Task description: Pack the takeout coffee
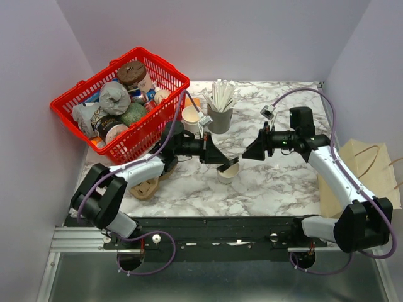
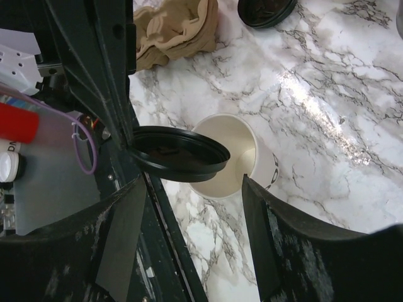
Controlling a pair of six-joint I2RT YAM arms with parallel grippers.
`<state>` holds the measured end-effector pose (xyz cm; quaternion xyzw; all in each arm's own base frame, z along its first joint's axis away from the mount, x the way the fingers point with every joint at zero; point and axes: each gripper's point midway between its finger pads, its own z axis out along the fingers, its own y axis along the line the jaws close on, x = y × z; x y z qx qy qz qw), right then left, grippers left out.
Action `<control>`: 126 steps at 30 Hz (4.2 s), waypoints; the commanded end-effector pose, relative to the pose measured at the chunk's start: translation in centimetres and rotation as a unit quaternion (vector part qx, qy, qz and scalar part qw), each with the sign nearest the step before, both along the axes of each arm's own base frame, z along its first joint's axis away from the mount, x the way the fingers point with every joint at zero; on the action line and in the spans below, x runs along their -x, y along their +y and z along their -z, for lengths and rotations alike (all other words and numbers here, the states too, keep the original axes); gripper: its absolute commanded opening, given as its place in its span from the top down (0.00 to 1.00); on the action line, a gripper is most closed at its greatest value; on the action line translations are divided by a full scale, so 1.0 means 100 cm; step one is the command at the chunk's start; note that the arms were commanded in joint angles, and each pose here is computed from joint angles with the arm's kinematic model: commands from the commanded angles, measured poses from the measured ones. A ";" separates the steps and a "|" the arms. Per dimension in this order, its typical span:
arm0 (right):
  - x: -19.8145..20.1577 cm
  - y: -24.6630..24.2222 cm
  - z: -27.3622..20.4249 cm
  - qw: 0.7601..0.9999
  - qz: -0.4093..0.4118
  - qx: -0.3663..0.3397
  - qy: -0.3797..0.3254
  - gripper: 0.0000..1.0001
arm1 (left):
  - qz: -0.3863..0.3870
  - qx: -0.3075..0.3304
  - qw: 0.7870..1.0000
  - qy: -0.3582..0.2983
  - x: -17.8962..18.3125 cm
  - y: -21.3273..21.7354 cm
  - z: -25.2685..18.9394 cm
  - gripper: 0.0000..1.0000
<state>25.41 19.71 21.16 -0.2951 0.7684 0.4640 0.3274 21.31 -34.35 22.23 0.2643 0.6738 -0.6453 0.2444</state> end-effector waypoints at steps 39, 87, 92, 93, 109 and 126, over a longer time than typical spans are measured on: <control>0.046 0.030 0.021 0.842 -0.363 0.195 -0.348 0.46 | -0.131 -0.206 0.963 -0.115 -0.084 0.043 0.005 0.54; 0.047 0.037 0.074 0.787 -0.441 0.275 -0.332 0.79 | -0.201 -0.211 0.943 -0.158 -0.106 0.098 -0.027 0.52; 0.048 0.037 0.060 0.790 -0.435 0.273 -0.336 0.84 | -0.198 -0.208 0.945 -0.155 -0.106 0.096 -0.024 0.52; 0.050 0.037 0.058 0.794 -0.433 0.271 -0.330 0.87 | -0.196 -0.208 0.946 -0.154 -0.106 0.095 -0.023 0.52; 0.028 0.060 -0.025 0.961 -0.255 0.061 -0.089 0.97 | -0.194 -0.192 0.929 -0.250 -0.085 0.106 -0.009 0.48; 0.046 0.055 -0.027 0.923 -0.233 -0.177 0.250 0.95 | -0.118 -0.217 0.908 -0.338 -0.060 0.074 0.009 0.39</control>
